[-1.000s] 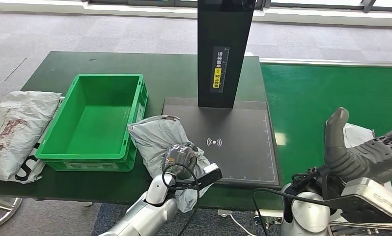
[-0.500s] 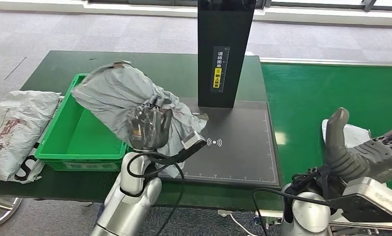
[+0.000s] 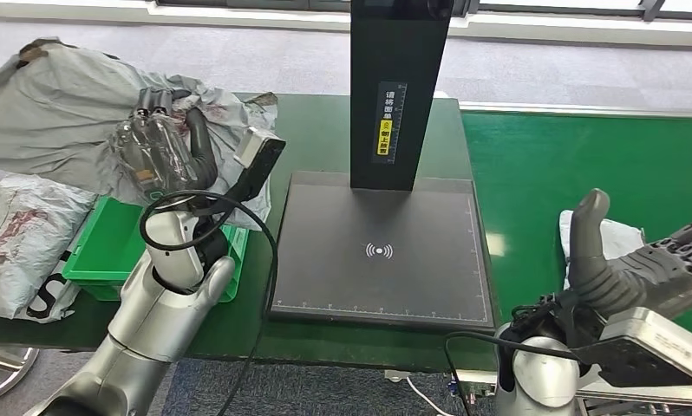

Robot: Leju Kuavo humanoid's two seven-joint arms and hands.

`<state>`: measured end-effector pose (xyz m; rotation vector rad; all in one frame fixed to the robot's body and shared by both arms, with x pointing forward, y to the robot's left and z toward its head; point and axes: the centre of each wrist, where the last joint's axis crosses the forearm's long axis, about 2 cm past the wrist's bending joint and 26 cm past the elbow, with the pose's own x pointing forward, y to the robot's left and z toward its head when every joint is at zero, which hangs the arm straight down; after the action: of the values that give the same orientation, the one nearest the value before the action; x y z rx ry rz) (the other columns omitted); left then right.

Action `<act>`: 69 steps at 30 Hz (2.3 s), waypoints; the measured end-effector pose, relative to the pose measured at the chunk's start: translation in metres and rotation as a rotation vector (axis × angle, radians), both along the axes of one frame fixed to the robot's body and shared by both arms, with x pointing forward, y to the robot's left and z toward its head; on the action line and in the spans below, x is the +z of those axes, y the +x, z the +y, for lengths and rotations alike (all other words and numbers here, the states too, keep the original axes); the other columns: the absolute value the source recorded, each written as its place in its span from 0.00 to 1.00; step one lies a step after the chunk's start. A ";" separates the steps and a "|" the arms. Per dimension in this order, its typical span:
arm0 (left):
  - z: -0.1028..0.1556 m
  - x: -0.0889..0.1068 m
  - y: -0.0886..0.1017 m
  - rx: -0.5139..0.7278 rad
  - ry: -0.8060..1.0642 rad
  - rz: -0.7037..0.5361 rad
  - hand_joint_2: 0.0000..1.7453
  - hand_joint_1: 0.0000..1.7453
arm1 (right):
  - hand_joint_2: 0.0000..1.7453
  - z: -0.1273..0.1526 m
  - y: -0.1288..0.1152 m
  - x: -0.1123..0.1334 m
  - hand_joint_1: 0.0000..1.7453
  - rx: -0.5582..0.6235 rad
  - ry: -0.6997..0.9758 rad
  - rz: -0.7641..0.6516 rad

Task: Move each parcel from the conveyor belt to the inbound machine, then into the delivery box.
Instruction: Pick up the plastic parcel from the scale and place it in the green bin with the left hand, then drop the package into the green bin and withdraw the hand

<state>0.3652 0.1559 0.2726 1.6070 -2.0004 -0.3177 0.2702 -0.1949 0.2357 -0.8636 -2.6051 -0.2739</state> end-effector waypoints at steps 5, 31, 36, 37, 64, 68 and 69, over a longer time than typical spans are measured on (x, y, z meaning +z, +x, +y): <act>0.014 -0.020 0.018 -0.027 0.137 0.071 1.00 1.00 | 1.00 0.000 0.000 0.000 0.00 0.004 0.004 0.000; 0.096 -0.080 0.057 0.261 -0.016 0.424 1.00 1.00 | 1.00 0.002 0.000 0.001 0.00 0.010 0.005 -0.002; 0.112 -0.086 0.057 0.303 -0.059 0.452 1.00 1.00 | 1.00 0.002 0.000 0.001 0.00 0.012 0.010 -0.002; 0.114 -0.087 0.057 0.310 -0.067 0.456 1.00 1.00 | 1.00 0.002 0.000 0.001 0.00 0.013 0.011 -0.002; 0.146 -0.093 0.051 0.403 -0.153 0.467 1.00 0.00 | 1.00 0.006 0.005 -0.011 0.00 0.026 0.000 0.047; 0.151 -0.092 0.049 0.407 -0.156 0.450 1.00 0.00 | 1.00 0.008 0.008 -0.020 0.00 0.035 0.001 0.084; 0.152 -0.092 0.048 0.406 -0.154 0.446 1.00 0.00 | 1.00 0.008 0.009 -0.021 0.00 0.037 0.001 0.092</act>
<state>0.4132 0.3074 0.1811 1.6272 -1.3043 -0.3214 0.2789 -0.1865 0.2143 -0.8073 -2.5329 -0.2206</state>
